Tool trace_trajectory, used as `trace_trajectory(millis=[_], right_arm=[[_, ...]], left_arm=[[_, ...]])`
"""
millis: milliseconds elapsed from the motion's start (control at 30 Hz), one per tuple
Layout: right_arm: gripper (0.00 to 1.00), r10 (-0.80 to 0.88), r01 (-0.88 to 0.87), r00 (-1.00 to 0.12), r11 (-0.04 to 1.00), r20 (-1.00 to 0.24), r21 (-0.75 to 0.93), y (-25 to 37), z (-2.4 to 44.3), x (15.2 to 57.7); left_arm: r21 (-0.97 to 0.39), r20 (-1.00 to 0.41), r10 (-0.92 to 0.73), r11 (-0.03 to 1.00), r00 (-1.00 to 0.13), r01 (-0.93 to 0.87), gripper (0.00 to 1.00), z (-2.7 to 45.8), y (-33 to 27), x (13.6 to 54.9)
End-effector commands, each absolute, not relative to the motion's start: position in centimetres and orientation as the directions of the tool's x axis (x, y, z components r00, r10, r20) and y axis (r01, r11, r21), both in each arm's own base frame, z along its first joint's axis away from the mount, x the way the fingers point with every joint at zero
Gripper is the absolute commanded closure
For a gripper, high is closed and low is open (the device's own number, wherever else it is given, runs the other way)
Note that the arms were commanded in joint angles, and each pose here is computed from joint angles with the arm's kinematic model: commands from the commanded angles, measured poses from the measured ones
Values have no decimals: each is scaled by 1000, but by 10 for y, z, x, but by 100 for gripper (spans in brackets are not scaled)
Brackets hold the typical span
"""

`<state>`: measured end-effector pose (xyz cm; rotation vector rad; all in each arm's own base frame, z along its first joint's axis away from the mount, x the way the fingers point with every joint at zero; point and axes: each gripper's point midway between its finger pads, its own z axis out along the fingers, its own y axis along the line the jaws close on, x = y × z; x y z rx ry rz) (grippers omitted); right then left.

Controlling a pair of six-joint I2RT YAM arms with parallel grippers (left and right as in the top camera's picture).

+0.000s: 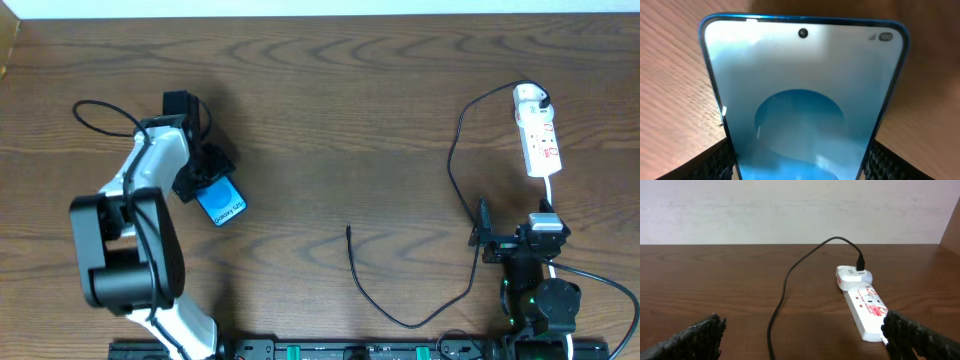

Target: Plug charger to phone and switch on socket

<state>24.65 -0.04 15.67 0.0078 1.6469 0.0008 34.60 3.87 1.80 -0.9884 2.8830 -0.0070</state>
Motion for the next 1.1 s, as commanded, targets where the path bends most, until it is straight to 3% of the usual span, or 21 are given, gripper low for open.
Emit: trace_trajectory(millis=[0,1067], right_arm=[[1,-9,4,-75,1000,-997,-9,0,157,246],[1,-9,4,-75,1000,-997,-9,0,157,246]], left_arm=[[-54,-156,-608,792,-779,-608,86,44,43,351],[-30,-125,-612,789,-781,-613,92,8,42,331]])
